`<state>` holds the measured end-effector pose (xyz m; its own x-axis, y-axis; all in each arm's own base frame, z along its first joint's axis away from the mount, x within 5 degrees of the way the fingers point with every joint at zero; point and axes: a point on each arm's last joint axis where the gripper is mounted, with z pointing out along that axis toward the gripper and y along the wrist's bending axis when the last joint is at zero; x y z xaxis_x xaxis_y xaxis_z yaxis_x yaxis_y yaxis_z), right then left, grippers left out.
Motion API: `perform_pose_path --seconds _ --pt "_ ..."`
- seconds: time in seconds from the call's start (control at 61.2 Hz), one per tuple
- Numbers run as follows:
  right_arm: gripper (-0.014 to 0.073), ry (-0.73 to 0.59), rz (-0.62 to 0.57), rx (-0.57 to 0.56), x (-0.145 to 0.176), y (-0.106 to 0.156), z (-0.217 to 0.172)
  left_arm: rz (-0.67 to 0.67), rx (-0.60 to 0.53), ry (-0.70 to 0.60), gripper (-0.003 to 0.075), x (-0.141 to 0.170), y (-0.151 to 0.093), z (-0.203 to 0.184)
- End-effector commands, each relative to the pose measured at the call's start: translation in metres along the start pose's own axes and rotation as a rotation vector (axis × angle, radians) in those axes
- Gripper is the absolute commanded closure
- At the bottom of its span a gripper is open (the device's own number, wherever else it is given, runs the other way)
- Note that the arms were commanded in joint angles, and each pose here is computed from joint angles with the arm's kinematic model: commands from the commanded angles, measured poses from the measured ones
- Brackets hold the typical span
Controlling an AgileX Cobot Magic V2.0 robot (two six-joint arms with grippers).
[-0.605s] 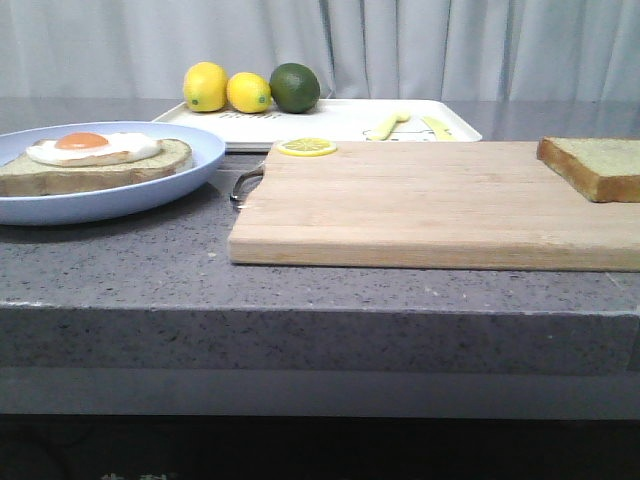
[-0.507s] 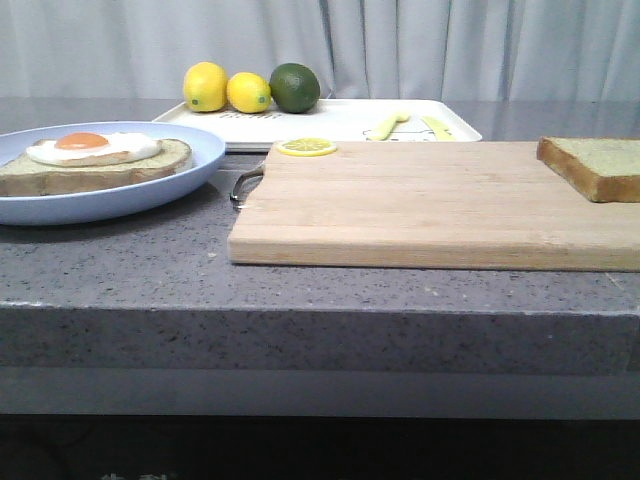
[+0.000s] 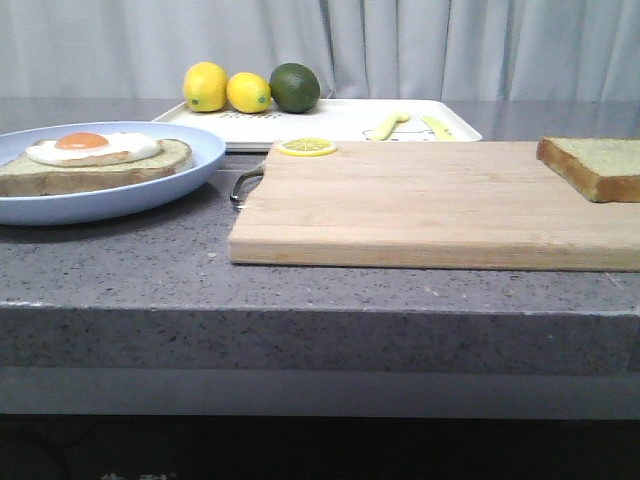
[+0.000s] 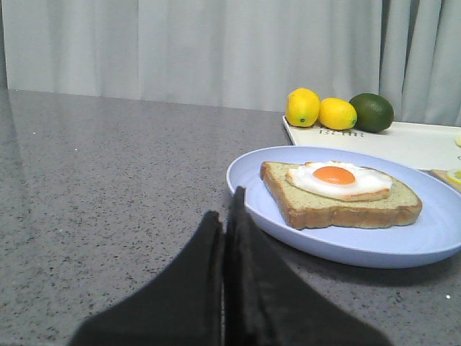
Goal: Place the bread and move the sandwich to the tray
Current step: 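Move the right gripper down over the bread slice on the cutting board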
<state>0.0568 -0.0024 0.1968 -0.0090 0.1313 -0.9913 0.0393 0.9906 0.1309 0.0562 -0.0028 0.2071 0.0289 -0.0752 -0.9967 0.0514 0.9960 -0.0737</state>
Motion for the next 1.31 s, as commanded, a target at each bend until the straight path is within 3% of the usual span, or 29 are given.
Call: perform_pose_path --seconds 0.0,0.605,0.736,0.932,1.046,1.291 --pt "0.0664 -0.103 -0.018 -0.015 -0.009 0.002 -0.002 -0.009 0.006 -0.097 0.0741 -0.007 0.0 -0.002" --pt "0.0664 -0.11 -0.016 -0.017 -0.01 0.002 -0.002 -0.009 0.009 -0.147 0.0741 -0.015 -0.001 -0.003" --pt "0.0664 -0.118 0.001 -0.016 -0.021 0.003 -0.004 -0.004 0.014 -0.211 0.0741 -0.038 -0.003 -0.008" --pt "0.0664 -0.152 0.003 -0.01 -0.067 0.008 -0.019 0.0 0.023 -0.325 0.0741 -0.092 -0.007 -0.024" --pt "0.0664 -0.154 0.005 -0.004 -0.098 0.011 -0.03 0.001 0.021 -0.279 0.0741 -0.124 -0.009 -0.031" --pt "0.0664 -0.078 0.008 0.017 -0.159 0.019 -0.028 0.109 0.003 -0.057 0.0741 -0.182 -0.014 -0.03"
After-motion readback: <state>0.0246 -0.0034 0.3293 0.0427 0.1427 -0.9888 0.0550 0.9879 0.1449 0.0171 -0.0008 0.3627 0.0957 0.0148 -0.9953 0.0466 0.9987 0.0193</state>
